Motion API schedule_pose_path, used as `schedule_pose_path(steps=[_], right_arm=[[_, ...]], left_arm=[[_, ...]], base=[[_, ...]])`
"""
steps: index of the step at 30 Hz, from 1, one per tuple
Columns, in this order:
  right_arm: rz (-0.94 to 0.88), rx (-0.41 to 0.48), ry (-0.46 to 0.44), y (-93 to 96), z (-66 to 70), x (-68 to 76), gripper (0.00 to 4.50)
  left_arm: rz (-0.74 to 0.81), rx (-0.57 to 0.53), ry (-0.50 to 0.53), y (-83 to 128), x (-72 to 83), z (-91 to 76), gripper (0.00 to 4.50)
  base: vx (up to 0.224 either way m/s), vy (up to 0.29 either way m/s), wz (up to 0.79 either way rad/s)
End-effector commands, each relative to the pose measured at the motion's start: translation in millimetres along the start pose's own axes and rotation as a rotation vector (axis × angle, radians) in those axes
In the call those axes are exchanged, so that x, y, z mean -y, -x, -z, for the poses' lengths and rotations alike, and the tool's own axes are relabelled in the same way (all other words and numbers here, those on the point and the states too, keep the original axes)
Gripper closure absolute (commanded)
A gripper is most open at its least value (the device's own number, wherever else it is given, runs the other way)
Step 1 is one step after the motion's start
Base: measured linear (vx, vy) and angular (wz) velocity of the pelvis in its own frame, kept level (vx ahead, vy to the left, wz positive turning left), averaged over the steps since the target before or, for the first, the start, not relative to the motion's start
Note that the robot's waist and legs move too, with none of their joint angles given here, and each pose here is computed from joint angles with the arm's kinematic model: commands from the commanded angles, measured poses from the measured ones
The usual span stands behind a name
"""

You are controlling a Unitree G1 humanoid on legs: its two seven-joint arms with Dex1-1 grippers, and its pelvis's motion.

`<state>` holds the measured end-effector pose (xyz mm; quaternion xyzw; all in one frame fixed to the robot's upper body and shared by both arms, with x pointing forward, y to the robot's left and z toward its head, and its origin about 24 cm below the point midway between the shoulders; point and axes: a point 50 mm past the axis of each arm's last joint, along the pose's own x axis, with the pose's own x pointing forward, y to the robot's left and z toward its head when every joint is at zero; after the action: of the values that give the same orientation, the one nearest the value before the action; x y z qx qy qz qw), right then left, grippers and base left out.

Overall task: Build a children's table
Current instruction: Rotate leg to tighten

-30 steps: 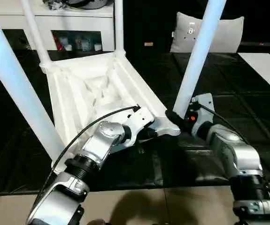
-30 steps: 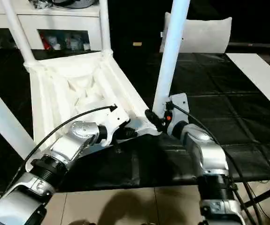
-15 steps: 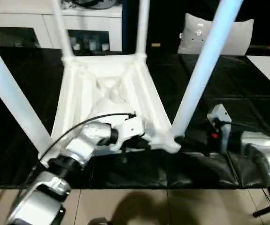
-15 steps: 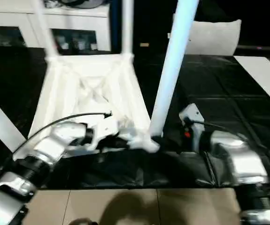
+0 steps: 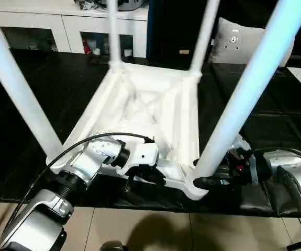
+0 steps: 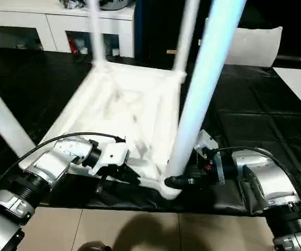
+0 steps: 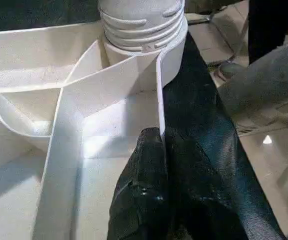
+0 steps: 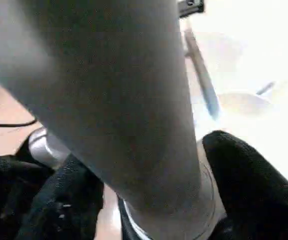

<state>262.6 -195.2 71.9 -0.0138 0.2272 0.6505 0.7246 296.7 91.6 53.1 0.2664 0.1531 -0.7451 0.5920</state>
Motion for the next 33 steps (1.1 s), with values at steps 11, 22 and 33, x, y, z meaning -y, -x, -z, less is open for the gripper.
schedule_pose_path(steps=[11, 22, 33], right_arm=[[0.081, 0.154, -0.057, -12.8, -14.4, 0.1, 2.18], [0.781, 0.208, -0.261, -47.9, -18.4, 47.9, 2.4], [0.767, 0.318, -0.172, -51.6, -30.0, 44.5, 1.27]], left_arm=[[-0.128, 0.056, 0.117, -5, -6.2, -3.4, 4.5], [-0.498, 0.154, 0.323, -35, -34.6, -27.0, 4.5], [-0.523, 0.118, 0.28, -40, -36.5, -30.9, 4.5]], base=[[0.0, 0.0, 0.0], [0.0, 0.0, 0.0], [0.0, 0.0, 0.0]])
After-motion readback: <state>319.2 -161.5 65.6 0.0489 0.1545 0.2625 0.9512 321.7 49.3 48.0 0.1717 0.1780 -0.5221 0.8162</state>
